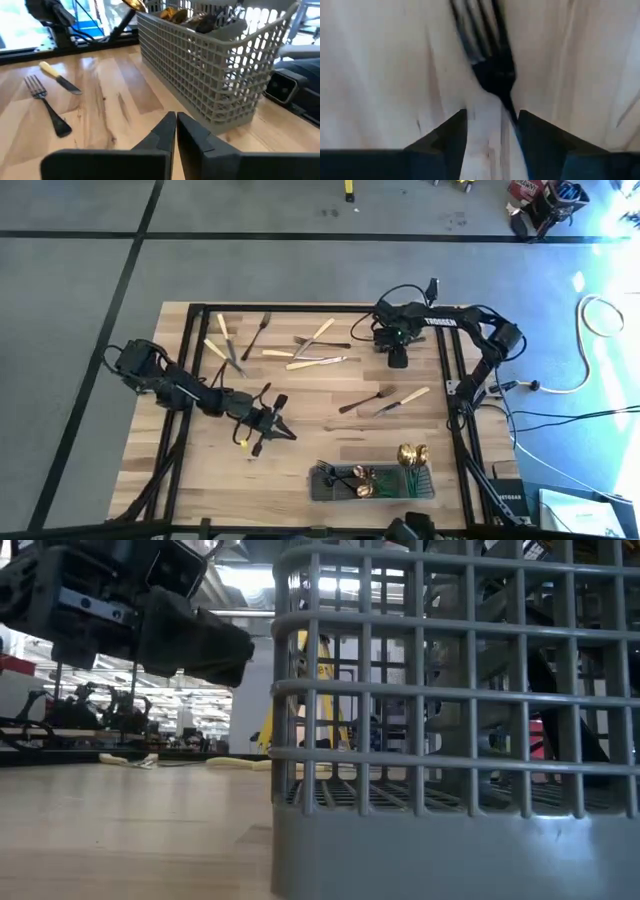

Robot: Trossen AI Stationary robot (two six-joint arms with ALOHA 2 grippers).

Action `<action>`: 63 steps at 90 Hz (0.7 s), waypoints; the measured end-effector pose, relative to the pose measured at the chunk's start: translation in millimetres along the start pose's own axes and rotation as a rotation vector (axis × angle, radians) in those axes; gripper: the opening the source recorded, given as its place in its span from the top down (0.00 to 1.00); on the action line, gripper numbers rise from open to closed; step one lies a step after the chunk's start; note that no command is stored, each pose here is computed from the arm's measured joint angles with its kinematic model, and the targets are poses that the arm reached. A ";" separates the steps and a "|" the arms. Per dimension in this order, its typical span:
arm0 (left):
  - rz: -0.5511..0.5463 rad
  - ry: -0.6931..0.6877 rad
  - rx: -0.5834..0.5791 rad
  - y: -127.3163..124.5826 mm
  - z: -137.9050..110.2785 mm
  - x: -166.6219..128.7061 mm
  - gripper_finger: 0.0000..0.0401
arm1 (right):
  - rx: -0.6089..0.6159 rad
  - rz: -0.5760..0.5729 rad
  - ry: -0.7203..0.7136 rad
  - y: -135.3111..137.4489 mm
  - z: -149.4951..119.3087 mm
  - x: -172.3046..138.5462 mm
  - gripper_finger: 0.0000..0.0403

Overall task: Sort silverware
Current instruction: Put the top right black fork into the gray cutlery rack

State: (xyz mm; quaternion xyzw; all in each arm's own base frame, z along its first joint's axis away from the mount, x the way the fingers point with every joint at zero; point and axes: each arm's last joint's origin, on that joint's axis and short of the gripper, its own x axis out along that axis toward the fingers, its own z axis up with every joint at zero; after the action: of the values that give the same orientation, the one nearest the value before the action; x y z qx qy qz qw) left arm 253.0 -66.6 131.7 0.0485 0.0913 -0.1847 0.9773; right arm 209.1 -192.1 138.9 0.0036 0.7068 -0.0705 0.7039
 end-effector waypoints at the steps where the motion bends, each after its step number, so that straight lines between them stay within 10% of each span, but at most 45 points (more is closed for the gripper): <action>1: -0.001 0.002 0.000 0.2 -0.3 0.0 1.00 | 0.003 0.000 0.000 0.0 0.1 0.2 0.61; 63: -0.033 0.011 0.015 -0.5 -1.3 -0.1 1.00 | 0.028 0.021 0.017 2.1 -1.2 0.7 0.99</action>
State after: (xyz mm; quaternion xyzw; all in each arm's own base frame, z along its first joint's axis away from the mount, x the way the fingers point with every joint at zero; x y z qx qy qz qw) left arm 252.5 -66.9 130.4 0.0554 0.0958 -0.2012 0.9733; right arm 208.2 -190.0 138.1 0.0214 0.7115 -0.0728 0.6986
